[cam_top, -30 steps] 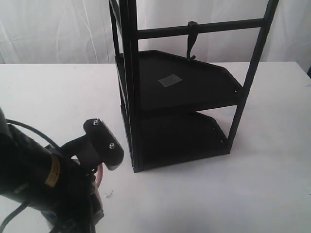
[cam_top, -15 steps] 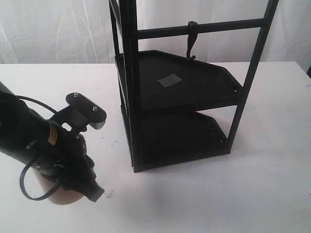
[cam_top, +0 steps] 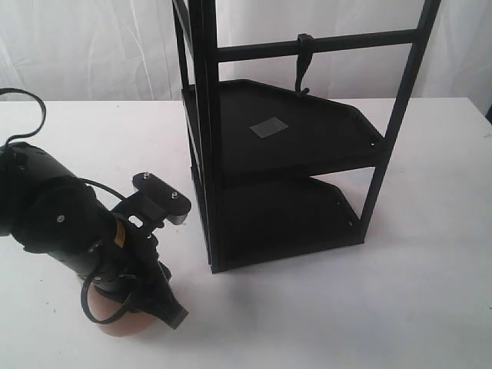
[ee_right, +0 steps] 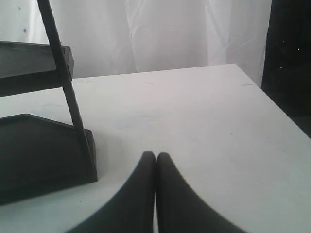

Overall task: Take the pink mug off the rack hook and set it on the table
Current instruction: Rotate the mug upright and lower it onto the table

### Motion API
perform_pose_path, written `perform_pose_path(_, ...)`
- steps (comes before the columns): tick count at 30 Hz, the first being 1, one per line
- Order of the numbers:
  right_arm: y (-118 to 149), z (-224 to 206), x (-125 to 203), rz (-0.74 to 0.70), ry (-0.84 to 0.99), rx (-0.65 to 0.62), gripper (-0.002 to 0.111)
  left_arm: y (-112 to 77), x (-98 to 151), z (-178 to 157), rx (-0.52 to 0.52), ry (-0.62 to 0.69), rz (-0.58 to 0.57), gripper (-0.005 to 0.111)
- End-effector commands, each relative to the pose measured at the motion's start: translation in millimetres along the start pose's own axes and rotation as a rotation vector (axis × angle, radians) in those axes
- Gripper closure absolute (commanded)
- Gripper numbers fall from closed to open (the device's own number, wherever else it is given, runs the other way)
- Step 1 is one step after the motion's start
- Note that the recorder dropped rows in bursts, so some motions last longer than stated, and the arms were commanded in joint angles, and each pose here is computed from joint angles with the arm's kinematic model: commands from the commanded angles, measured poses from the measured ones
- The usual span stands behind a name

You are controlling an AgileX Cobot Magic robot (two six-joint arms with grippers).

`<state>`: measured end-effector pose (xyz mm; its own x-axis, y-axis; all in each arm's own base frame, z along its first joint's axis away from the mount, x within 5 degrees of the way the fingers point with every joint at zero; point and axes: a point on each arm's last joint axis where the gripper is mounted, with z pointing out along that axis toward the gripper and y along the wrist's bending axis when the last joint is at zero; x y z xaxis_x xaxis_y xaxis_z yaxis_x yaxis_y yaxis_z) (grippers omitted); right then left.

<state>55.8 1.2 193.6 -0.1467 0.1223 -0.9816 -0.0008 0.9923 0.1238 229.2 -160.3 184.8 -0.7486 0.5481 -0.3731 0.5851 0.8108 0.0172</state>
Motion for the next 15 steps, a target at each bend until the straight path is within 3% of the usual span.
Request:
perform_pose_path(1, -0.4, -0.1, 0.4, -0.007, -0.013, 0.004, 0.108, 0.6, -3.6, 1.5, 0.004, -0.021, -0.019, 0.107)
perform_pose_path(15, -0.4, -0.1, 0.4, -0.007, -0.013, 0.004, 0.108, 0.3, -7.2, 7.0, 0.008, -0.052, -0.026, 0.107)
